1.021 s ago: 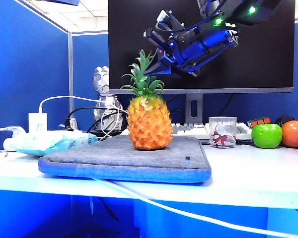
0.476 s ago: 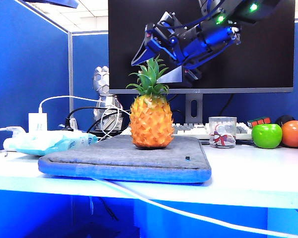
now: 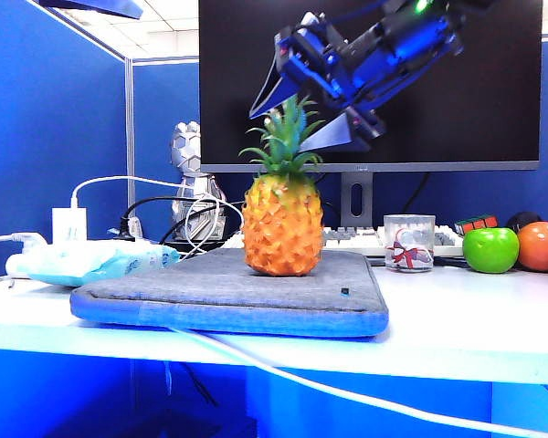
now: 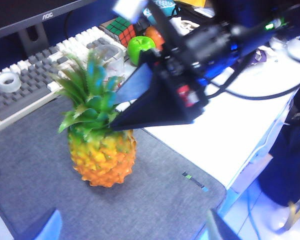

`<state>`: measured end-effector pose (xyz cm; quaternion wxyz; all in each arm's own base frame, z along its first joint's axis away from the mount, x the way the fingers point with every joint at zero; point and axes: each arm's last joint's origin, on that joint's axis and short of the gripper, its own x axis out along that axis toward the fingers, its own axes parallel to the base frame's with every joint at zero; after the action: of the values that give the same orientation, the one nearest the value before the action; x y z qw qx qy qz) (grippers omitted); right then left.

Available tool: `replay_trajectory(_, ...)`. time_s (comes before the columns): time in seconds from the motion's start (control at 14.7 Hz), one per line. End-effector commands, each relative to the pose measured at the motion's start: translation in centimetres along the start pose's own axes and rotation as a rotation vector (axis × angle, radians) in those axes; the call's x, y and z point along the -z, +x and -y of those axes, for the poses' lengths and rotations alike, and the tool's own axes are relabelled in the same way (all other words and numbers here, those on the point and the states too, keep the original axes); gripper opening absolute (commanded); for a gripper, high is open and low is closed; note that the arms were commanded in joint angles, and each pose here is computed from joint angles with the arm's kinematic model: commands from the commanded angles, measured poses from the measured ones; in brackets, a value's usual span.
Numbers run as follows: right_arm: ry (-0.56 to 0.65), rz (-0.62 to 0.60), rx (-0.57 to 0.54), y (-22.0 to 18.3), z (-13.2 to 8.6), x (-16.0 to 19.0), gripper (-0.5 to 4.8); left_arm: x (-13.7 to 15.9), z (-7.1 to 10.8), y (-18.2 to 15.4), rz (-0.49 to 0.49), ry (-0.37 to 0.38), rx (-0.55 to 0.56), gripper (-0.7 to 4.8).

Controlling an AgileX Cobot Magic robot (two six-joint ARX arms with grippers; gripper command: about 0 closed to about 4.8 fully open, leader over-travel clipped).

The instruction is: Pick up the pineapple and place it above the gray bag.

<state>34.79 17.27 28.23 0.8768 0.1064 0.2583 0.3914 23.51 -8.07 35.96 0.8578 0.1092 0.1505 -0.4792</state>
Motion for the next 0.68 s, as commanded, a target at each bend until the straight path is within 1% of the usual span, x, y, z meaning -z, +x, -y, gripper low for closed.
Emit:
replay_trajectory(0.07,-0.002,-0.013,-0.002,-1.1,-0.7,-0.4,4.79,-0.4,0.0,-0.1,0.024,-0.003,-0.006,3.90)
replay_trajectory(0.27,-0.013,-0.075,0.008,-2.3,-1.3,-0.2,4.79,-0.6,0.1,-0.4,0.039,-0.010,-0.011,3.90)
replay_trajectory(0.41,-0.037,-0.046,0.002,-3.9,-2.3,-1.0,4.79,-0.9,0.5,-1.0,0.052,-0.014,-0.025,3.90)
replay_trajectory(0.48,-0.056,0.006,0.008,-6.0,-3.0,-2.1,4.79,-1.3,0.9,-1.9,0.054,-0.001,-0.101,3.90)
replay_trajectory(0.54,-0.062,0.034,0.016,-7.7,-3.5,-2.7,4.79,-1.6,1.2,-2.8,0.040,0.000,-0.213,3.90)
replay_trajectory(0.61,-0.071,0.067,0.061,-9.8,-4.1,-3.3,4.79,-1.7,1.6,-3.6,0.027,0.000,-0.304,3.90)
replay_trajectory(0.68,-0.110,0.107,0.145,-12.3,-4.4,-3.8,4.79,-1.8,2.0,-4.4,0.020,-0.006,-0.381,3.89)
